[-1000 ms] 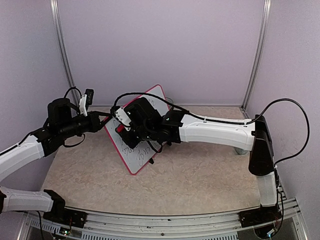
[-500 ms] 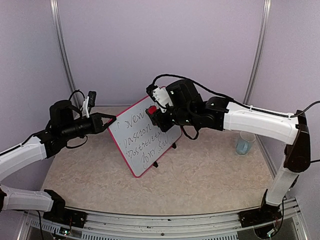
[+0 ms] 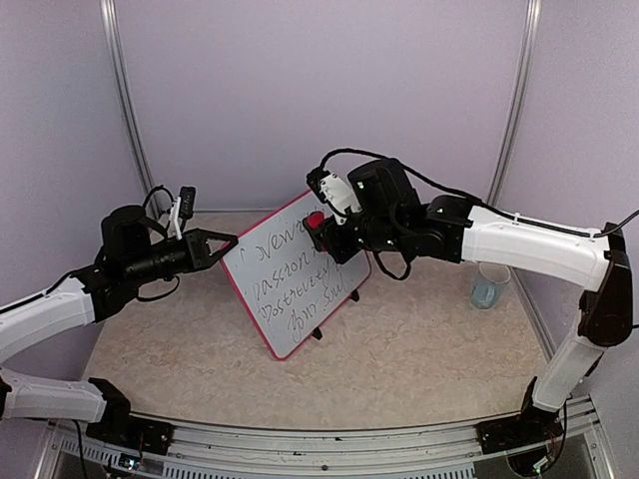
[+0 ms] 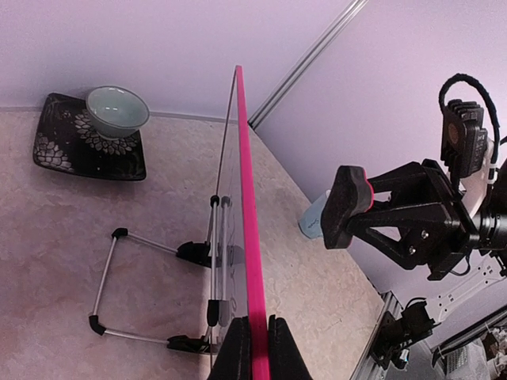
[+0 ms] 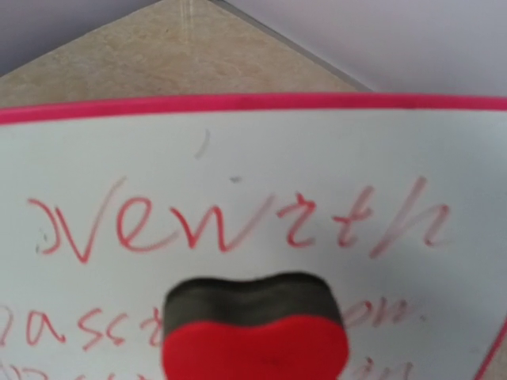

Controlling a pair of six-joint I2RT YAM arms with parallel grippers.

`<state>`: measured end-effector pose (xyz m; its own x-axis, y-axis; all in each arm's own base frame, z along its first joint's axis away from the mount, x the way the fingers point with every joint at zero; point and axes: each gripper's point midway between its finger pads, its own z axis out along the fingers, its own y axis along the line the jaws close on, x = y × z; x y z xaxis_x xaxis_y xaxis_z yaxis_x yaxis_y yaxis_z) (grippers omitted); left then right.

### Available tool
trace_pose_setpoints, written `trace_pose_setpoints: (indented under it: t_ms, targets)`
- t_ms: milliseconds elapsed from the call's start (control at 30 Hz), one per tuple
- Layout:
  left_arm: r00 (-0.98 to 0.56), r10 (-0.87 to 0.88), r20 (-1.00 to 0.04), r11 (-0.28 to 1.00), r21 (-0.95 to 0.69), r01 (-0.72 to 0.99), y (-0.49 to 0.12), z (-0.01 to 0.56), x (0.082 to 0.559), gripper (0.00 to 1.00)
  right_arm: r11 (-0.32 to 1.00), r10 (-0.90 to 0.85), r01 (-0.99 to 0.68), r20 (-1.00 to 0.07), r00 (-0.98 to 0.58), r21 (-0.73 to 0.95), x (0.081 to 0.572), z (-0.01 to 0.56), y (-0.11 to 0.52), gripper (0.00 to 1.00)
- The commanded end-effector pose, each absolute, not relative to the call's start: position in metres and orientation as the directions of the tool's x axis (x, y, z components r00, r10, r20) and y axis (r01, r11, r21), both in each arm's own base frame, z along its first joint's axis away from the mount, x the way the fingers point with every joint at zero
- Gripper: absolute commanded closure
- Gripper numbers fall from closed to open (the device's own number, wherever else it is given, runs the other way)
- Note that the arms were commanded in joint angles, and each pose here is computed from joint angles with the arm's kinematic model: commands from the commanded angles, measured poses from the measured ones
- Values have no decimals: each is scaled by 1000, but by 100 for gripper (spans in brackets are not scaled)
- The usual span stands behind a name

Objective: Erase the whiteboard
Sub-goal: Erase the whiteboard at the center of the board.

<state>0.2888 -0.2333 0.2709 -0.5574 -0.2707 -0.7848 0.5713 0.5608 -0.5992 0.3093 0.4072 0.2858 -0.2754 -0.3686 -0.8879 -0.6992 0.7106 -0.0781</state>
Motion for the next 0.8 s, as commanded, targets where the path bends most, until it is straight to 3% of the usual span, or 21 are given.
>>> trace_pose_setpoints:
  t_ms: [0,467,767]
  targets:
    - [-661,-218,-718,492,-666,561,-257,254,263,100,694,-348,-719,-893,-285,-42,301,288,414,69]
    - [-651,-255,-715,568,-656,497,-291,244,266,100,596,-445,-801,-850,-280,-49,248,263,453,68]
    - [-637,-232,-735,561,-636,529,-310,243,258,100,588,-475,-805,-840,-262,-81,253,258,469,68]
